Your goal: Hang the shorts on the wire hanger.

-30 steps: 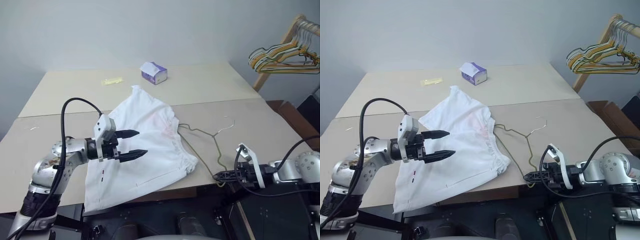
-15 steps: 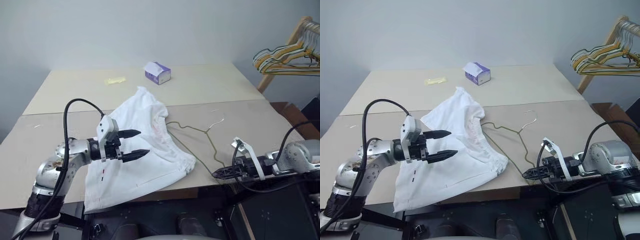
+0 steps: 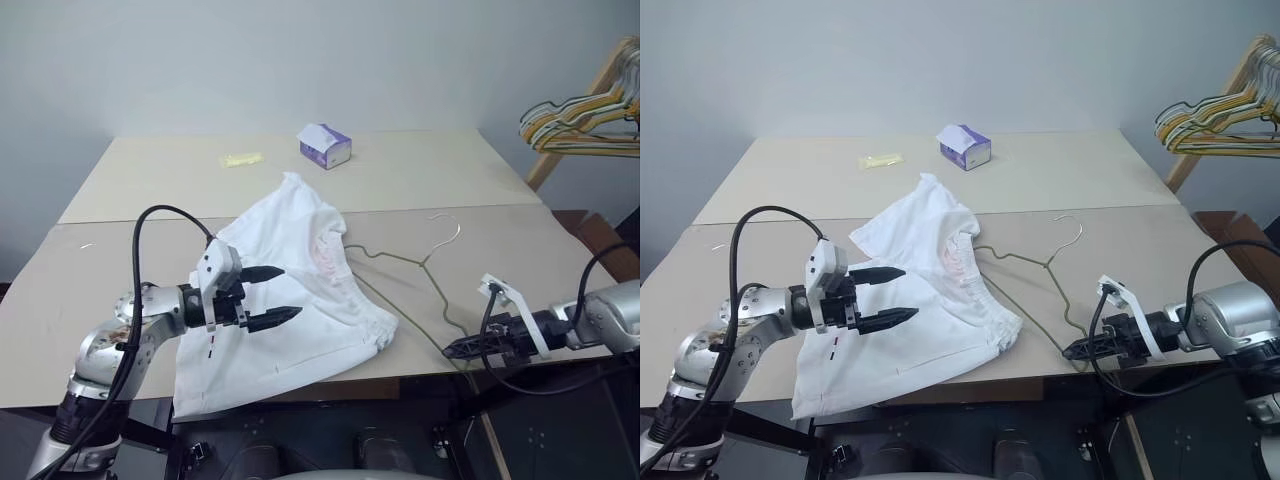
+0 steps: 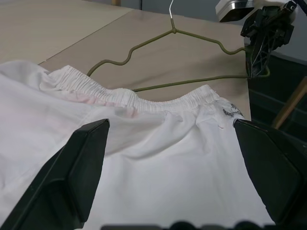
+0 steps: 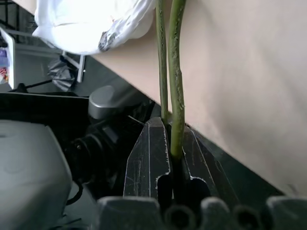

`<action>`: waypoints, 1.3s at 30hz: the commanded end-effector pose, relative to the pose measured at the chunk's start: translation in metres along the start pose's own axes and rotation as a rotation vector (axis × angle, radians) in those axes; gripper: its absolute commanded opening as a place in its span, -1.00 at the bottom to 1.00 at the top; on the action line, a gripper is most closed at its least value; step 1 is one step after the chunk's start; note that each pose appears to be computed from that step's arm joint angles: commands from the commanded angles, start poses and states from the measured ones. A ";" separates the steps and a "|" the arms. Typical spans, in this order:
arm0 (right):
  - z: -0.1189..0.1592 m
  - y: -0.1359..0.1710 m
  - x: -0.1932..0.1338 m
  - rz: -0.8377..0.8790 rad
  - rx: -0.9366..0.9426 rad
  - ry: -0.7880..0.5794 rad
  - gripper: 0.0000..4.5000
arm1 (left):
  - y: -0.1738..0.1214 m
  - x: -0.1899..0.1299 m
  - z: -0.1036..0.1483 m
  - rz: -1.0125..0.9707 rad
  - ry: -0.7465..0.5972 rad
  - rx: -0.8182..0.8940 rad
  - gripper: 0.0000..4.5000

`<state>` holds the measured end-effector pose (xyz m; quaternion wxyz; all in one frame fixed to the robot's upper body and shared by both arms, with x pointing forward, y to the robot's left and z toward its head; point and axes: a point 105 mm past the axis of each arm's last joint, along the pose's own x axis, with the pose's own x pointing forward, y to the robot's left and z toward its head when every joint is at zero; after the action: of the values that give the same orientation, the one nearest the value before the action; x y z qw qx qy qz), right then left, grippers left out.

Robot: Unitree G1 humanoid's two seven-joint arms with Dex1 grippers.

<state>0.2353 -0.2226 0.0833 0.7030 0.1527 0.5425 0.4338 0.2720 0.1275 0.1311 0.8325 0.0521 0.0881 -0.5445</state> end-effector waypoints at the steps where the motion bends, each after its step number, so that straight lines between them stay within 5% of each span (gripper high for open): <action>1: 0.006 0.012 -0.007 0.023 -0.086 -0.013 -1.00 | -0.003 0.004 0.013 -0.022 -0.028 0.064 0.99; 12: 0.007 0.018 -0.008 0.038 -0.224 -0.021 -1.00 | -0.005 0.006 0.010 -0.032 -0.015 0.074 0.99; 22: 0.024 -0.004 -0.012 -0.059 -0.075 -0.079 -1.00 | -0.006 0.005 0.007 -0.033 -0.003 0.079 0.99; 39: 0.023 0.016 0.006 0.100 -0.059 0.047 -1.00 | -0.007 0.009 0.004 -0.041 0.005 0.088 0.99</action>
<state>0.2437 -0.2095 0.0887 0.6735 0.1475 0.5500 0.4714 0.2696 0.1198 0.1254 0.8217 0.0747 0.0878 -0.5581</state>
